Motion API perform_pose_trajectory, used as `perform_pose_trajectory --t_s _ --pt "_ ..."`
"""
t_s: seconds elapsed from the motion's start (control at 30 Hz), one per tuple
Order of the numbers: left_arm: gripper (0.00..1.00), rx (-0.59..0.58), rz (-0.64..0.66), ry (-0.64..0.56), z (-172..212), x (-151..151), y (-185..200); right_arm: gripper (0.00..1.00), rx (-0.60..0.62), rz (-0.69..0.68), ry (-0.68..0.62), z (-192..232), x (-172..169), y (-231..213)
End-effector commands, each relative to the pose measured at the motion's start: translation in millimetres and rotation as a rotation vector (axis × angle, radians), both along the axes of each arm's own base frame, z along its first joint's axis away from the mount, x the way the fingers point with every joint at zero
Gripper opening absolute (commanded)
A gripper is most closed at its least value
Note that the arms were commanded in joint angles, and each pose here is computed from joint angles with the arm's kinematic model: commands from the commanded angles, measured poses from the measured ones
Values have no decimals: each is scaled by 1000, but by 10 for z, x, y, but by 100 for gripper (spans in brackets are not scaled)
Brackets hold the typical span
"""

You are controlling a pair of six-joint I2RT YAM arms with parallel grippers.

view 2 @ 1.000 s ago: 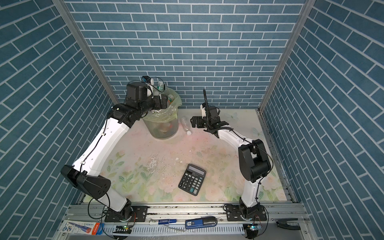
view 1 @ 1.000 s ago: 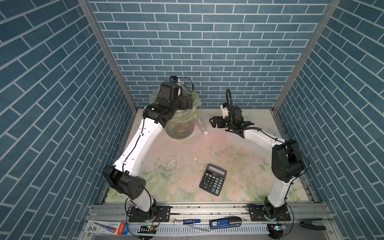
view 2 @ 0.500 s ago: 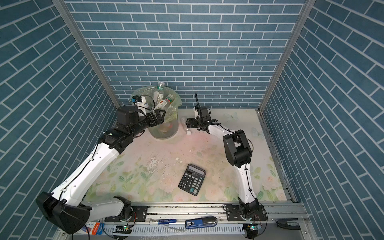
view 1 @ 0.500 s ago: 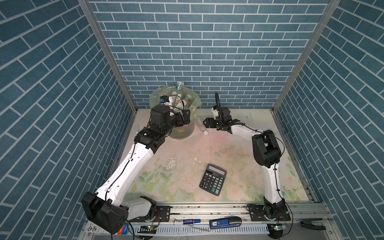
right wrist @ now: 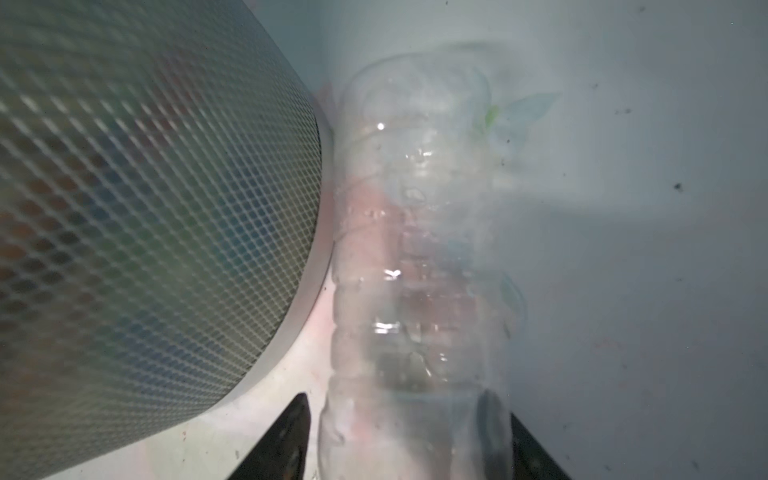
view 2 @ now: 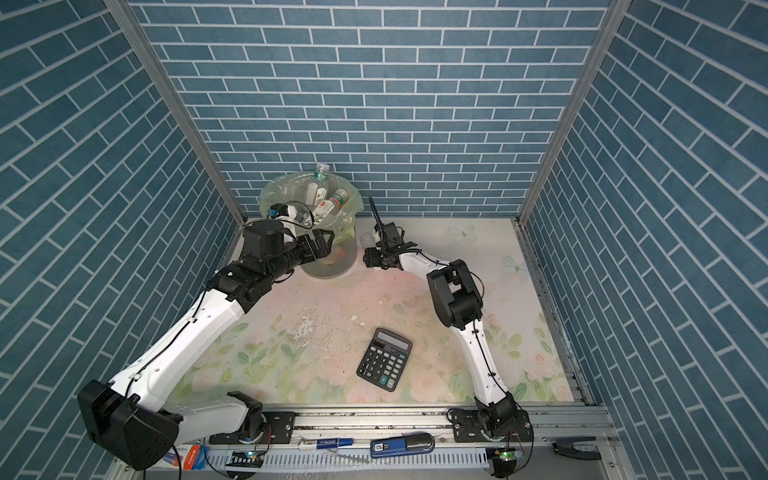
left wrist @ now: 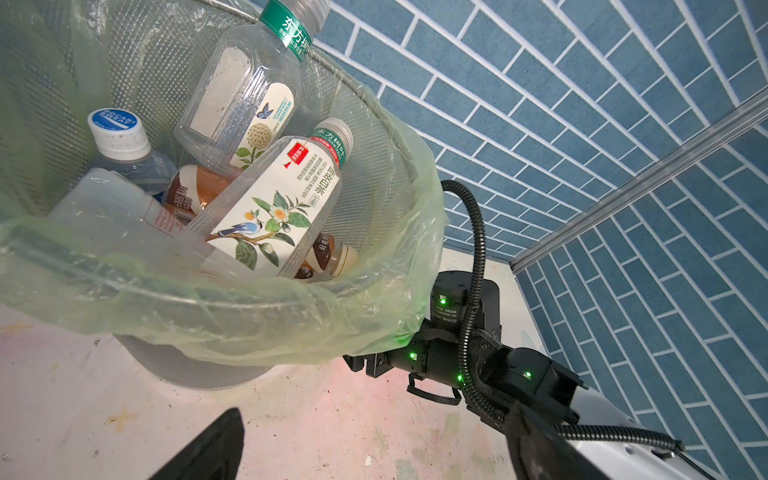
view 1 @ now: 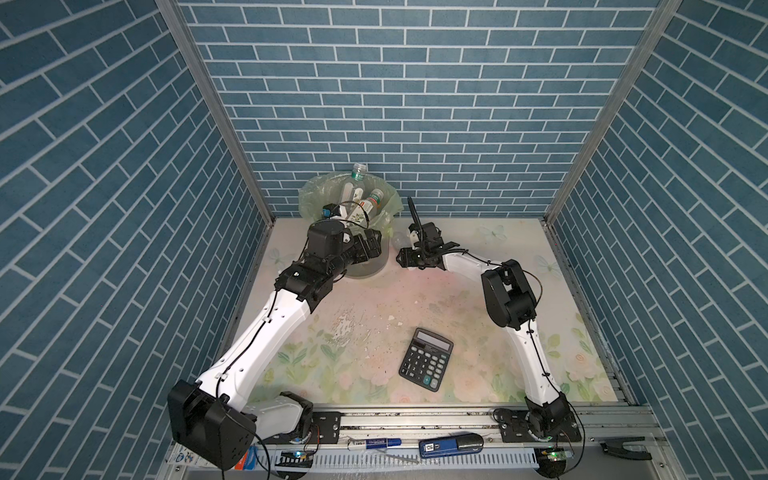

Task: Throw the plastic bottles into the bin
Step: 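Lower the right gripper onto the last white-capped clear bottle and close it, then lift the white-capped bottle with the right gripper while the left gripper closes on it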

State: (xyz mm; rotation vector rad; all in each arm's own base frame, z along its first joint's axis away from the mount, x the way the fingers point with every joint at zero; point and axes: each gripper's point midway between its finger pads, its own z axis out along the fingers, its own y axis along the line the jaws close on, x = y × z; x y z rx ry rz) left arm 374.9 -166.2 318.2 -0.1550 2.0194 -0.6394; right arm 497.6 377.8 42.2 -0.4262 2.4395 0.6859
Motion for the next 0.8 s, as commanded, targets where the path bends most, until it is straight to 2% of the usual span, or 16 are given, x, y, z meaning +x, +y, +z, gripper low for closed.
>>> perform_pose_trajectory --t_s 0.0,0.07,0.23,0.47,0.77 --pt "99 -17 2 -9 24 -18 12 46 -22 -6 -25 94 49 -14" --pt "99 -26 1 -9 29 -25 7 39 -17 -5 -35 174 13 -41" --pt "99 -89 -22 -2 42 19 -93 28 -16 -14 -80 506 -163 -227" --pt "99 -207 -82 18 101 175 -374 26 45 -42 -162 1193 -630 -601" --pt "99 -242 -208 66 86 363 -1046 26 161 3 -268 1929 -1244 -876"
